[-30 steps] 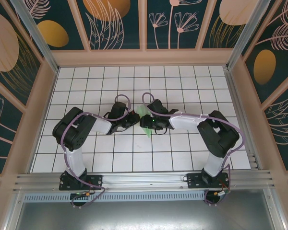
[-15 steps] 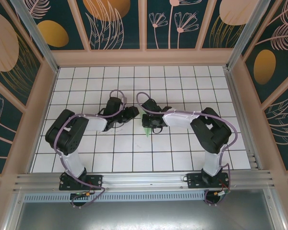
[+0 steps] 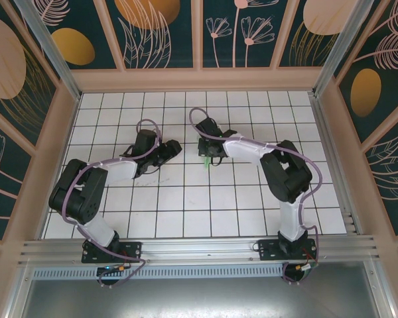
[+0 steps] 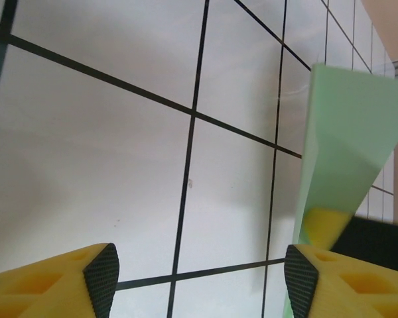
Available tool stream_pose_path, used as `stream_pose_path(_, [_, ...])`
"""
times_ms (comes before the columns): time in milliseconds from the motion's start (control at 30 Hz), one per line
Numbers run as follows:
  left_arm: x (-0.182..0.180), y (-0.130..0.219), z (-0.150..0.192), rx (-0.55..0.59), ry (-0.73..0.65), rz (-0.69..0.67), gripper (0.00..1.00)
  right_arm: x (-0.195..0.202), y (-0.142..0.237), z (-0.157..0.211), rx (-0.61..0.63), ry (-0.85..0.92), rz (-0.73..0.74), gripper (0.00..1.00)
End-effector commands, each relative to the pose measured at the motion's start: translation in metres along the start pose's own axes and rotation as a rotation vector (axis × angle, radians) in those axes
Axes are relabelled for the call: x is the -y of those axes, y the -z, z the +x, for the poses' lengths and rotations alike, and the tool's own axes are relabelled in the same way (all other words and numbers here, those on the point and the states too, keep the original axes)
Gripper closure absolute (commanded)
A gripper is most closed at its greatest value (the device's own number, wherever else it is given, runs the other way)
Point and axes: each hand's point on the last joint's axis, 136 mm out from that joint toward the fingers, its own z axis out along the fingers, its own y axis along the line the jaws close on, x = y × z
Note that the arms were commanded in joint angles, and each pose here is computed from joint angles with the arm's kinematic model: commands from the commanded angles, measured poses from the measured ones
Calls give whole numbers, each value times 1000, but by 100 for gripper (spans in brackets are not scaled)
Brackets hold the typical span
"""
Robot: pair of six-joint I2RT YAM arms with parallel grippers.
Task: Fold a paper plane with a square sheet of paper (pick it up from the middle)
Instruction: Move the paper plane to the top-center of the table.
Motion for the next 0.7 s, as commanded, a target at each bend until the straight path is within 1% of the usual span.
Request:
stream_pose_path(0, [-4, 6, -4, 17, -19, -26, 28, 13, -11, -13, -15, 80, 45, 86])
stream_pose_path(167, [-8, 7, -4, 20, -24, -39, 22, 19, -24, -29, -15, 93, 51, 82])
stream_pose_path(233, [-7, 7, -4, 23, -29, -41, 19, 19, -29, -29, -22, 98, 55, 79])
stream_pose_path(300, [-7, 9, -6, 28, -34, -46, 10, 20, -35, -27, -32, 100, 57, 77])
stream_pose_path(367, [-7, 10, -7, 33, -39, -50, 5, 22, -39, -24, -42, 95, 64, 75])
stream_pose_path(467, [-8, 12, -7, 39, -45, -55, 2, 25, -44, -19, -53, 85, 74, 73])
stream_pose_path(667, [-7, 12, -9, 42, -44, -57, 2, 25, -46, -16, -57, 69, 74, 70])
